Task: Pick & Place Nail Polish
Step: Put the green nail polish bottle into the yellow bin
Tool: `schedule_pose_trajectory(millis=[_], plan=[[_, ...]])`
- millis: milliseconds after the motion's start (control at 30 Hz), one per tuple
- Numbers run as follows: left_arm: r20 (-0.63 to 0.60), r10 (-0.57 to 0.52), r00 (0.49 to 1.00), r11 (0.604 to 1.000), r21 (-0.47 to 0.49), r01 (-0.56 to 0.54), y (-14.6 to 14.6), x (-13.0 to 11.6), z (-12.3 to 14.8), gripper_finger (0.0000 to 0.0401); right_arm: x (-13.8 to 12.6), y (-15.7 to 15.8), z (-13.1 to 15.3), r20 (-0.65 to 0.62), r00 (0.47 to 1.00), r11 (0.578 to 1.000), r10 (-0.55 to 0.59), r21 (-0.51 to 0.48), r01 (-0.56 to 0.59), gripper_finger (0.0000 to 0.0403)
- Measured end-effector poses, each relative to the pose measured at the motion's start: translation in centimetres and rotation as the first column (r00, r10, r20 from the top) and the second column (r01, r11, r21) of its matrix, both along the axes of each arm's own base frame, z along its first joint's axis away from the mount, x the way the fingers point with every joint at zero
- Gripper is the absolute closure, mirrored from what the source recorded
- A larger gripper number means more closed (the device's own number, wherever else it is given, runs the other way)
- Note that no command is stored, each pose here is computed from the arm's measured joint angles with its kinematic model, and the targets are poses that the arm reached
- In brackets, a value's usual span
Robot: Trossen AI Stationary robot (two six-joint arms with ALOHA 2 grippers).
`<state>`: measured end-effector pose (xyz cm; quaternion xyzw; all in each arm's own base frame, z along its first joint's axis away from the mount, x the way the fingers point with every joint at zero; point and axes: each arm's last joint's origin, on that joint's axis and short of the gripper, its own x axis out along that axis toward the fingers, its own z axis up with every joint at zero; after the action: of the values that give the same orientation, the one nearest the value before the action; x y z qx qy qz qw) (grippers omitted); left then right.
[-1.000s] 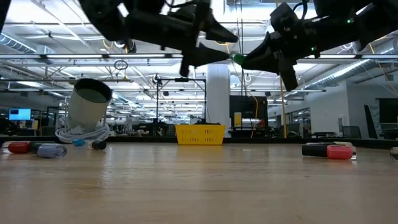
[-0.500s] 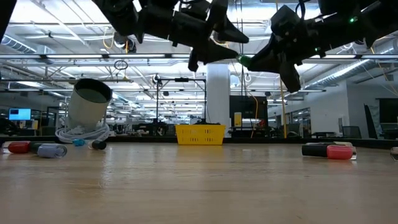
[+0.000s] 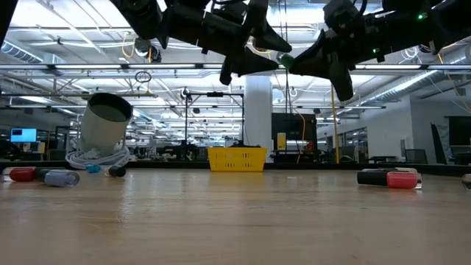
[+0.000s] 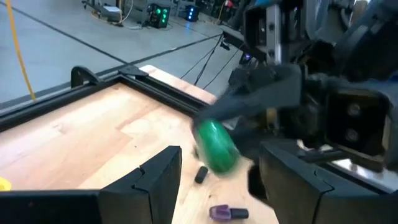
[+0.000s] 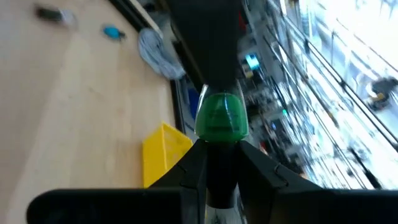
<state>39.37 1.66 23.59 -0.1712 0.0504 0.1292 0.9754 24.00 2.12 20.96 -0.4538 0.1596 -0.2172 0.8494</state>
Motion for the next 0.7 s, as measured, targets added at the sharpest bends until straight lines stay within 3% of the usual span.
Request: schedule_pose_trajectory(millis=[700], plan=[[0.021,-0.024,0.999,0.999,-0.021,0.024,0.30,0.49,-0.81,0.0187,0.02,0.00,0.16,0.019,1.000,1.000,0.003,0.005,-0.003,0.0352]])
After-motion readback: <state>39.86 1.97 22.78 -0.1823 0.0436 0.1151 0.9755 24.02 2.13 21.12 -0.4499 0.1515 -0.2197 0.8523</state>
